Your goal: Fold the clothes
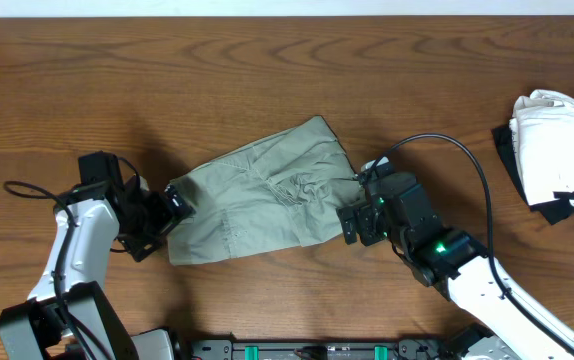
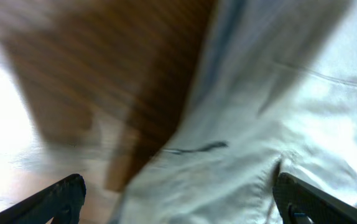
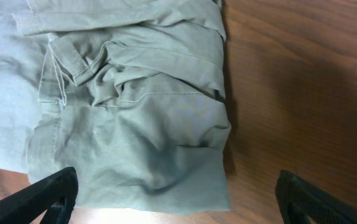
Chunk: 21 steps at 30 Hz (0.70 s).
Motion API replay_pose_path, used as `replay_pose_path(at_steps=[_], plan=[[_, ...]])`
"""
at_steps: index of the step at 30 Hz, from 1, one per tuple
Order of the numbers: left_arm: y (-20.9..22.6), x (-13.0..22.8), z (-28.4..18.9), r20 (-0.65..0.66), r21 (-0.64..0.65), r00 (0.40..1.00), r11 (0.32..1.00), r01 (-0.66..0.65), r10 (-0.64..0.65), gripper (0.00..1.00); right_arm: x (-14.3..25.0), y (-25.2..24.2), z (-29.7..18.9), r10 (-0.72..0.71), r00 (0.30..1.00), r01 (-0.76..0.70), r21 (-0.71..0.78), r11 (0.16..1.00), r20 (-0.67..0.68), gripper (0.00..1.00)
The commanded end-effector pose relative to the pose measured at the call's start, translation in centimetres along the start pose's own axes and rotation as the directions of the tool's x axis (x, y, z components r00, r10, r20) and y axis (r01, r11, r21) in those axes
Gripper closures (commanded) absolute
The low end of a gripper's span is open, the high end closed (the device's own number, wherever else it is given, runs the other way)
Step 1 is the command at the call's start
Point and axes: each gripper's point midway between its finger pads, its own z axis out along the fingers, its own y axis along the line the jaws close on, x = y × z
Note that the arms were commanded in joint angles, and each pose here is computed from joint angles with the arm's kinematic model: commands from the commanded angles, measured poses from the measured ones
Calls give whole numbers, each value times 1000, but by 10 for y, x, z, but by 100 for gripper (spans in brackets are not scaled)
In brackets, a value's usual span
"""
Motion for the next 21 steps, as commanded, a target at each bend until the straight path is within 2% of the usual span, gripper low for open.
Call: replay_pose_path(at_steps=[1, 21], plan=[[-11, 11, 3, -33, 92, 997, 994, -65, 68, 2, 1, 3, -1, 15, 1000, -15, -37, 999, -8, 1], [-5, 9, 20, -26, 95, 995, 991, -89, 92, 2, 5, 3, 7, 75, 997, -76, -30, 997, -33, 1]])
